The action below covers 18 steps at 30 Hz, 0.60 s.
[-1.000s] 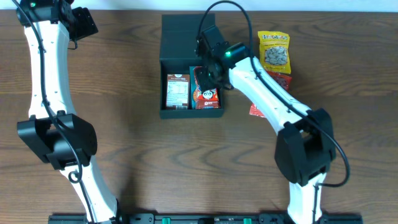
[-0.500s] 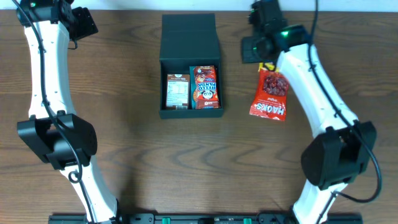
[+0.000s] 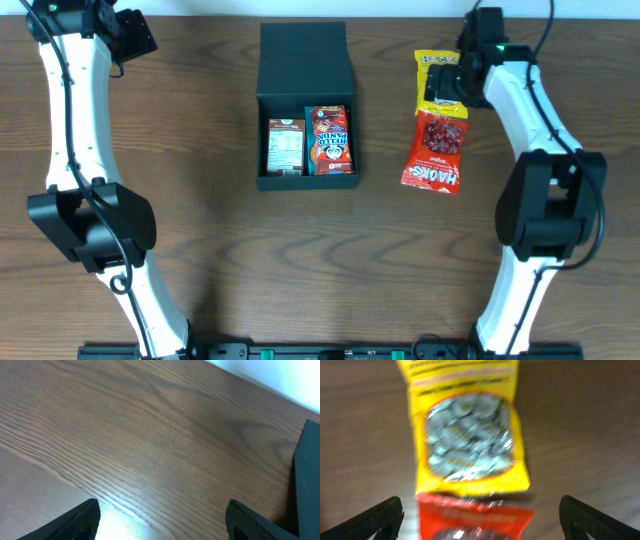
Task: Pack container
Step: 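Grasp the yellow Hacks candy bag with the right gripper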
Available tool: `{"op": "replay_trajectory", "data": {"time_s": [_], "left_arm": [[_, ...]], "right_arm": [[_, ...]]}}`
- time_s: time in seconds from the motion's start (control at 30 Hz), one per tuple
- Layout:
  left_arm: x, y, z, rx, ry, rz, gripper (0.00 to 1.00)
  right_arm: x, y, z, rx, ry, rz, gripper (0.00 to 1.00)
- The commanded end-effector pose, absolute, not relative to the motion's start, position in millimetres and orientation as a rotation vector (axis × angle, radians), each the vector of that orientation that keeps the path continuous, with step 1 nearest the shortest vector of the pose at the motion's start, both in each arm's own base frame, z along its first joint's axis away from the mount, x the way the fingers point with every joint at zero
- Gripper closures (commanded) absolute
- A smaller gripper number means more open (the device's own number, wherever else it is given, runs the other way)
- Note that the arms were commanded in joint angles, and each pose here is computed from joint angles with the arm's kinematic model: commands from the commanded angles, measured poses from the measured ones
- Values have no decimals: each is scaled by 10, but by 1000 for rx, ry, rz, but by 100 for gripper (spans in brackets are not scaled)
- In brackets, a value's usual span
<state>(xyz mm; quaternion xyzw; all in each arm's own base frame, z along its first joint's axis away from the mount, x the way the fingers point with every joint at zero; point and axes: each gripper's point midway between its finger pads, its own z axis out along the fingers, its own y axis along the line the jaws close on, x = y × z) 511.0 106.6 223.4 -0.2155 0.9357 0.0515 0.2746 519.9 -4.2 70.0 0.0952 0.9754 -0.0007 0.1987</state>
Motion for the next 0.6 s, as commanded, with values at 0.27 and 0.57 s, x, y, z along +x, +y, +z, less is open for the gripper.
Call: {"op": "replay_trajectory", "data": {"time_s": [0.27,0.57], "left_arm": [[5110,1078,2122,-577,2542,148,18],[5110,1079,2122,-577,2542,148,19]], "right_arm": [[5615,-18,383,243,2612,384,1],[5611,100,-70,326,2653,507,5]]}}
